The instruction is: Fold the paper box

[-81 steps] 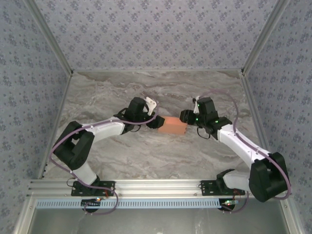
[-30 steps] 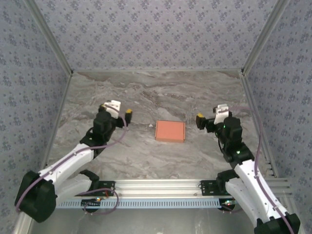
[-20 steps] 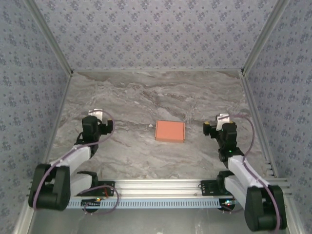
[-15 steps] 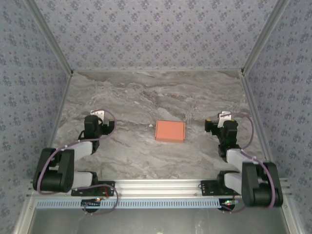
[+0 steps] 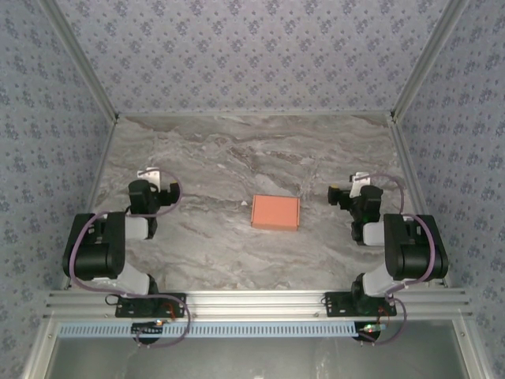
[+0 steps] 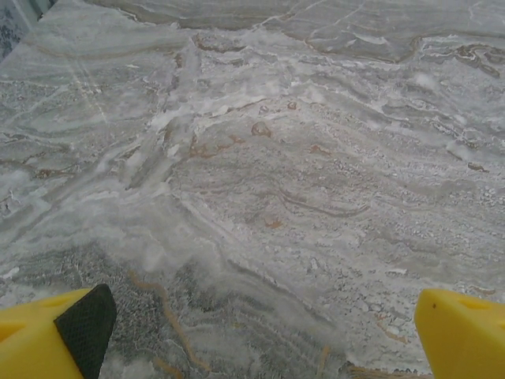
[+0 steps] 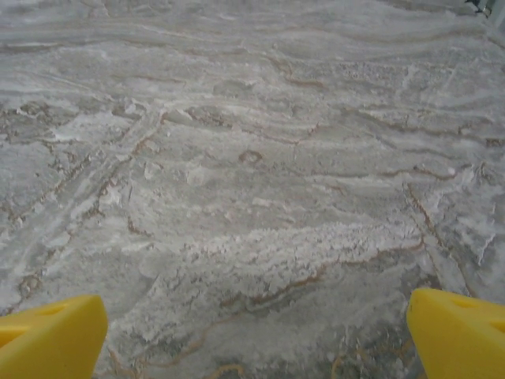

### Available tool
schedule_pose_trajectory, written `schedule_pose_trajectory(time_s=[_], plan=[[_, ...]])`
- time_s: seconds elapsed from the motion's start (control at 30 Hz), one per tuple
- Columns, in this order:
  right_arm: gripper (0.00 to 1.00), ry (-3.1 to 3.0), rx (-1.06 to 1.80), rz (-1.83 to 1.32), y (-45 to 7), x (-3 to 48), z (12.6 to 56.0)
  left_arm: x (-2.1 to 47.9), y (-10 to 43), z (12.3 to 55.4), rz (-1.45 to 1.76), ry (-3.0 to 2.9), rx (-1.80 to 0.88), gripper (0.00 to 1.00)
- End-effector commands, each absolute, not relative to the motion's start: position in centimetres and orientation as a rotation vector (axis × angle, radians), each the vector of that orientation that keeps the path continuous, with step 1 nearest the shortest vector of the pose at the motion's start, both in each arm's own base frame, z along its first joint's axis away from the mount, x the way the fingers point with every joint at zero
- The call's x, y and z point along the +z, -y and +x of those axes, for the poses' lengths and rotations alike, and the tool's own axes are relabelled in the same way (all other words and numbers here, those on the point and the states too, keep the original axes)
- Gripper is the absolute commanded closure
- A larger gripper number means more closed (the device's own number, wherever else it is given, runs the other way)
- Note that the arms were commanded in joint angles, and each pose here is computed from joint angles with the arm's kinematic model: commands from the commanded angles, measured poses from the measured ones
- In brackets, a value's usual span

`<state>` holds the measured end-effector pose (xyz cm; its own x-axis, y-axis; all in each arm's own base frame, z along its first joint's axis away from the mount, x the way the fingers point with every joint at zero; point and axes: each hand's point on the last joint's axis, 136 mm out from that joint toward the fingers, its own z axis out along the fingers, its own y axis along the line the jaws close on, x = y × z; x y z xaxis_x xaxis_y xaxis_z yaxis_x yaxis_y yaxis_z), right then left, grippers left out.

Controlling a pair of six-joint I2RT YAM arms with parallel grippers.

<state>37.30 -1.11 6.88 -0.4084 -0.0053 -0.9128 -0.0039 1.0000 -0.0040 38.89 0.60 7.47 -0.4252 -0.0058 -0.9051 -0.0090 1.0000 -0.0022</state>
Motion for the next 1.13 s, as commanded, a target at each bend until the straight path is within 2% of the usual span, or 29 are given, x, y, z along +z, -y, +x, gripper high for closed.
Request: schedule_pose_trajectory(time_s=[0.0, 1.1], plan=[[0.00, -1.954, 0.004, -0.014, 1.14, 8.37, 38.65, 8.93, -0.32, 39.64, 0.000, -1.955, -0.013, 0.01], [0.00, -1.988, -0.020, -0.002, 1.28, 8.18, 39.05, 8.83, -0.47, 39.71, -0.010, -1.962, -0.007, 0.01]])
